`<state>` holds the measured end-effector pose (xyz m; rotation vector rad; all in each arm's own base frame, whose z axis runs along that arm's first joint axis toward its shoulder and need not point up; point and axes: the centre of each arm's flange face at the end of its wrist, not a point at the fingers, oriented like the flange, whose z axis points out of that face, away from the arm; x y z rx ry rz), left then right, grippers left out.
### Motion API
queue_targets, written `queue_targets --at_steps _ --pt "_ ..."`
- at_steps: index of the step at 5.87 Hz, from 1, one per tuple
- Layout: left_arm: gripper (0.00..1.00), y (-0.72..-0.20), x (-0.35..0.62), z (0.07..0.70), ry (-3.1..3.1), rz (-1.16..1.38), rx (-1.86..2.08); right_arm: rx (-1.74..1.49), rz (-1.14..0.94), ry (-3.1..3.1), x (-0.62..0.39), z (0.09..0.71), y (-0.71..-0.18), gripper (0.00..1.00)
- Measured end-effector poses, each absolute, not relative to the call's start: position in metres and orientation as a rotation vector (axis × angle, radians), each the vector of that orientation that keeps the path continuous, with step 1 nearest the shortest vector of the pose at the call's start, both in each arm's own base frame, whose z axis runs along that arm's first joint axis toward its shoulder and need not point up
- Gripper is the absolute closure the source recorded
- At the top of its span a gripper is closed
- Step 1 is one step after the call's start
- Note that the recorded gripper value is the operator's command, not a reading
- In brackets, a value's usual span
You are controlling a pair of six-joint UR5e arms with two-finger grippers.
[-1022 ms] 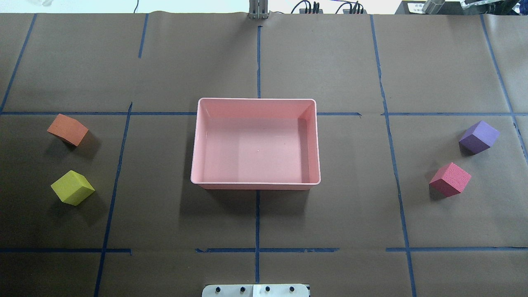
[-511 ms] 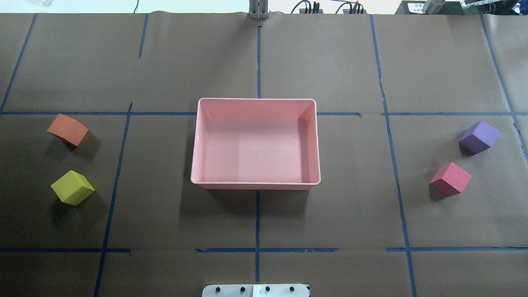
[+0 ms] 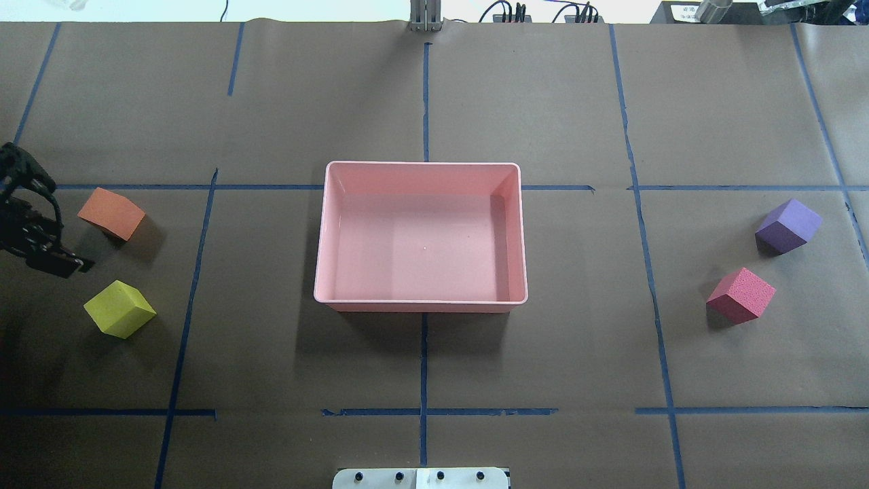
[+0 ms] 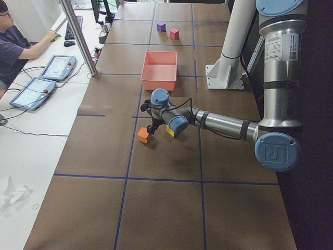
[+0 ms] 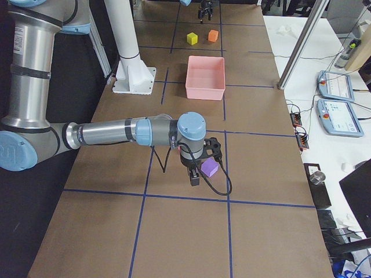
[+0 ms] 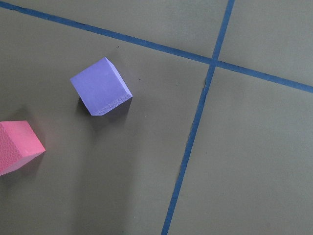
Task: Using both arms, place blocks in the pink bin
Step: 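Lower the left gripper onto the yellow-green cube and close it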
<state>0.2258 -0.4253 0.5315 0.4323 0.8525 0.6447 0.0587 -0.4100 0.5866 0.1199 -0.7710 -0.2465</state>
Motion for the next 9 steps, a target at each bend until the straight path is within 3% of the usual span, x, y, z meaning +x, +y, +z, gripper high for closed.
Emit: queue_targets --at_steps 6,7,8,9 --pt "0.00 -0.374 0.287 0.540 0.941 0.689 0.335 0.110 -0.241 -0.774 0.059 0.590 -0.407 0.00" --pt "0.21 -0.370 0.294 0.544 0.935 0.693 0.322 0.109 -0.240 -0.774 0.059 0.591 -0.407 0.00" --pt "0.50 -0.366 0.300 0.548 0.924 0.694 0.313 0.108 -0.240 -0.774 0.059 0.591 -0.407 0.00" --pt "0.57 -0.366 0.303 0.550 0.911 0.691 0.316 0.108 -0.240 -0.774 0.059 0.591 -0.407 0.00"
